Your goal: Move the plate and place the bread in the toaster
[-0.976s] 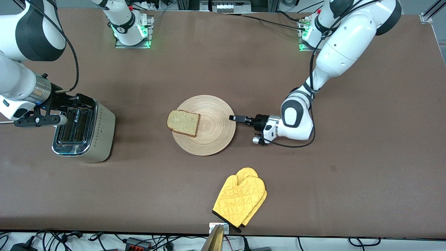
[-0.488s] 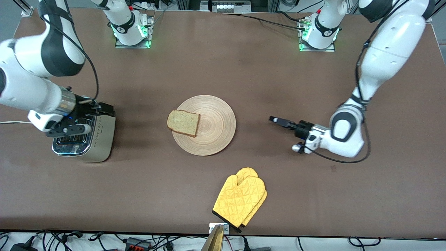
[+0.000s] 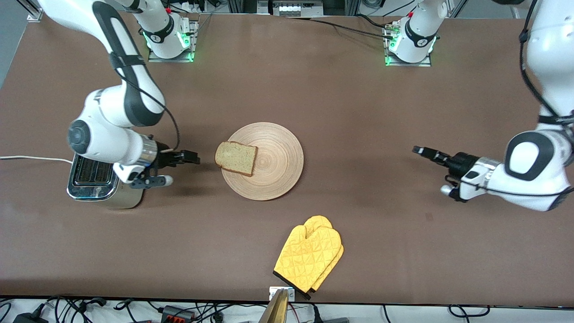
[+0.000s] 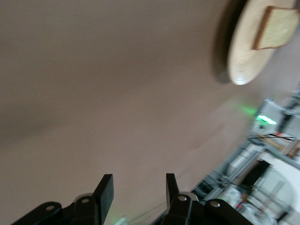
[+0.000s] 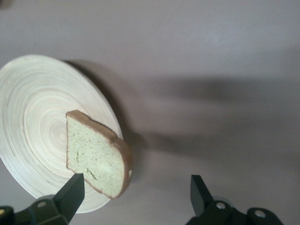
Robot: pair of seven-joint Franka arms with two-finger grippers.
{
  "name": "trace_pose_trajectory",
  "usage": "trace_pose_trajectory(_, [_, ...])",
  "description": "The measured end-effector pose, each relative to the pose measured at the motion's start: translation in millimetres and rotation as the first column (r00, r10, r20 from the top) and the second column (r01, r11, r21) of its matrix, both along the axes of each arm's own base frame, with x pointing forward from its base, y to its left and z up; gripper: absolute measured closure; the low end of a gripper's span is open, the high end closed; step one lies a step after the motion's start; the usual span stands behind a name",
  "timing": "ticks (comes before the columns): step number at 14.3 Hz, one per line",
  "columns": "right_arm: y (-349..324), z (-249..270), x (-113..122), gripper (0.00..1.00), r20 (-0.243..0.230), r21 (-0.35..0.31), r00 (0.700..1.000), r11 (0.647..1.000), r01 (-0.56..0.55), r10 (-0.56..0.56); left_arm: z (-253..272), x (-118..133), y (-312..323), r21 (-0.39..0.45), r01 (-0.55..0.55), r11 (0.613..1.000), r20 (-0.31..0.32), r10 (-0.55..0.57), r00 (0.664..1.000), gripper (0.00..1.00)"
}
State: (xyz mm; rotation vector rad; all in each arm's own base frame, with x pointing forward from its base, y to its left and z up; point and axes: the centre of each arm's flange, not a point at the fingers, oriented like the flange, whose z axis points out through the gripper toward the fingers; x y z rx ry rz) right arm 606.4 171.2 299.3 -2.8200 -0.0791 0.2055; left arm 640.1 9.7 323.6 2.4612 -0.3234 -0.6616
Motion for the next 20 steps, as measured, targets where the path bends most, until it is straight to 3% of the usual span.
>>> trace_pose_trajectory(3, [20.3,-29.6,-9.3,0.0,-0.054,0.026,0.999,1.0,0.005,-0.004,72.2,-8.2,15.2,0.174,0.013,0.985,0.083,-0.028,0.996,0.44])
trace_pose_trajectory(7, [23.0,-57.4,-14.1,0.0,-0.1,0.025,0.995,1.0,0.008,-0.006,172.3,-33.0,19.8,0.394,-0.014,0.919,0.186,-0.065,0.98,0.44])
trace_pose_trajectory(9, [28.5,-68.0,-17.9,0.0,-0.118,0.028,0.993,1.0,0.0,0.004,205.2,-47.7,21.1,0.478,-0.006,0.878,0.2,-0.102,0.974,0.41])
trace_pose_trajectory(11, [37.9,-78.0,-22.4,0.0,-0.142,0.05,0.99,0.999,0.01,-0.003,222.4,-56.1,17.6,0.515,0.003,0.857,0.2,-0.124,0.972,0.26])
trace_pose_trajectory(14, [41.8,-88.9,-25.2,0.0,-0.165,0.068,0.986,0.997,0.03,-0.018,224.7,-57.4,15.1,0.517,0.012,0.856,0.196,-0.132,0.972,0.01])
trace_pose_trajectory(18, [41.8,-94.0,-26.1,0.07,-0.173,0.07,0.985,0.997,0.035,-0.023,228.6,-56.9,11.5,0.517,0.015,0.856,0.201,-0.138,0.97,0.0])
trace_pose_trajectory(20, [42.6,-93.8,-26.2,0.28,-0.175,0.076,0.984,0.996,0.043,-0.029,238.4,-55.4,11.7,0.518,0.002,0.856,0.223,-0.137,0.965,0.0])
